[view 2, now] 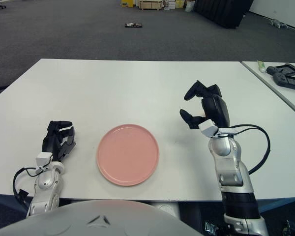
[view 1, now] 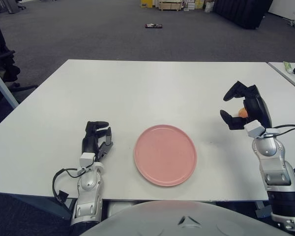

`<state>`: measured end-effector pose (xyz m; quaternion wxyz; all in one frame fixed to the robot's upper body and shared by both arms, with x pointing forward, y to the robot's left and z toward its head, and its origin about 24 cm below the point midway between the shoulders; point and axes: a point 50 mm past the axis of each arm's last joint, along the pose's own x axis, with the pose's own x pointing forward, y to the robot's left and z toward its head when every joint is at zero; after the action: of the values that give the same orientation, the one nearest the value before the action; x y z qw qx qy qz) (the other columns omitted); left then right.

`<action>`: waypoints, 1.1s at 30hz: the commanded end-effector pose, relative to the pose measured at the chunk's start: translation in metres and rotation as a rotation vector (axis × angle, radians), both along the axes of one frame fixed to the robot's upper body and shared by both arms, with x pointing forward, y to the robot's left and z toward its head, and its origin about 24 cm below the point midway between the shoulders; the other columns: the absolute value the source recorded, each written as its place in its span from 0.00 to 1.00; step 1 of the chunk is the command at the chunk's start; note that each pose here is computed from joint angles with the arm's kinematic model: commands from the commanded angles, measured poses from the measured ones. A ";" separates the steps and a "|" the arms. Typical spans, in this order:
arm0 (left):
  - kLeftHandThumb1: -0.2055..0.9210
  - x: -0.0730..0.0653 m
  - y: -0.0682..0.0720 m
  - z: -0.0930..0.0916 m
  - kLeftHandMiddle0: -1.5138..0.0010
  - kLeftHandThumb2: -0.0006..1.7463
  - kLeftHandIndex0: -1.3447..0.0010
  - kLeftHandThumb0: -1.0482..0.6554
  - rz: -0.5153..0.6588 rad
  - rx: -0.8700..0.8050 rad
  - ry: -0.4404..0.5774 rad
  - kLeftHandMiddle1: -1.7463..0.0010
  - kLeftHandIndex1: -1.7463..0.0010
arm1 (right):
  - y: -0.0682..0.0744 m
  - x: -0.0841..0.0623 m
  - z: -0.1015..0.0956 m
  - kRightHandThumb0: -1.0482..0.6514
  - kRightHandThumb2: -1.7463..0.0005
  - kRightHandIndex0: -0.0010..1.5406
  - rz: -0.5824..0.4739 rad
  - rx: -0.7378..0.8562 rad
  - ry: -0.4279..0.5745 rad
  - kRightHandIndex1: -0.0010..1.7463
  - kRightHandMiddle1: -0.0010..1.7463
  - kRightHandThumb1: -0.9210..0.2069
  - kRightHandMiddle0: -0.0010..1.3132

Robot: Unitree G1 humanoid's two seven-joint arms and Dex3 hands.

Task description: Put the apple into the plate.

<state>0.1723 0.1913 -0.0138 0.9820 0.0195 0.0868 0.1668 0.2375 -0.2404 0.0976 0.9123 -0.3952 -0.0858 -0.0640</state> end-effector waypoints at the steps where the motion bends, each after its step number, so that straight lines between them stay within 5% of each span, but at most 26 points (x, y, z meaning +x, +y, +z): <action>1: 0.94 -0.004 -0.001 -0.008 0.73 0.36 0.83 0.41 -0.002 -0.016 0.038 0.11 0.00 | -0.007 0.002 0.000 0.22 0.47 0.02 -0.024 -0.038 0.030 0.53 0.44 0.46 0.01; 3: 0.94 -0.004 -0.001 -0.008 0.74 0.36 0.83 0.41 -0.005 -0.014 0.037 0.11 0.00 | -0.011 0.003 -0.002 0.14 0.52 0.01 -0.050 -0.067 0.064 0.37 0.25 0.41 0.00; 6: 0.94 -0.005 0.000 -0.009 0.74 0.36 0.83 0.41 -0.006 -0.013 0.038 0.11 0.00 | -0.014 0.003 -0.004 0.09 0.55 0.00 -0.076 -0.093 0.096 0.22 0.10 0.37 0.00; 11: 0.94 -0.005 0.001 -0.009 0.75 0.36 0.83 0.41 -0.004 -0.013 0.039 0.11 0.00 | -0.030 0.008 -0.024 0.02 0.62 0.00 -0.137 -0.107 0.175 0.04 0.02 0.31 0.00; 18: 0.94 -0.006 0.002 -0.010 0.75 0.36 0.83 0.41 -0.004 -0.013 0.047 0.11 0.00 | -0.054 0.012 -0.041 0.00 0.74 0.00 -0.208 -0.166 0.234 0.00 0.00 0.26 0.00; 33: 0.94 -0.006 0.003 -0.009 0.75 0.36 0.83 0.41 0.000 -0.019 0.047 0.11 0.00 | -0.073 0.006 -0.046 0.00 0.79 0.00 -0.312 -0.197 0.274 0.00 0.00 0.27 0.00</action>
<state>0.1707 0.1942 -0.0146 0.9822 0.0150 0.0838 0.1677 0.2398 -0.3075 0.0481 0.8569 -0.4911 0.0931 -0.1260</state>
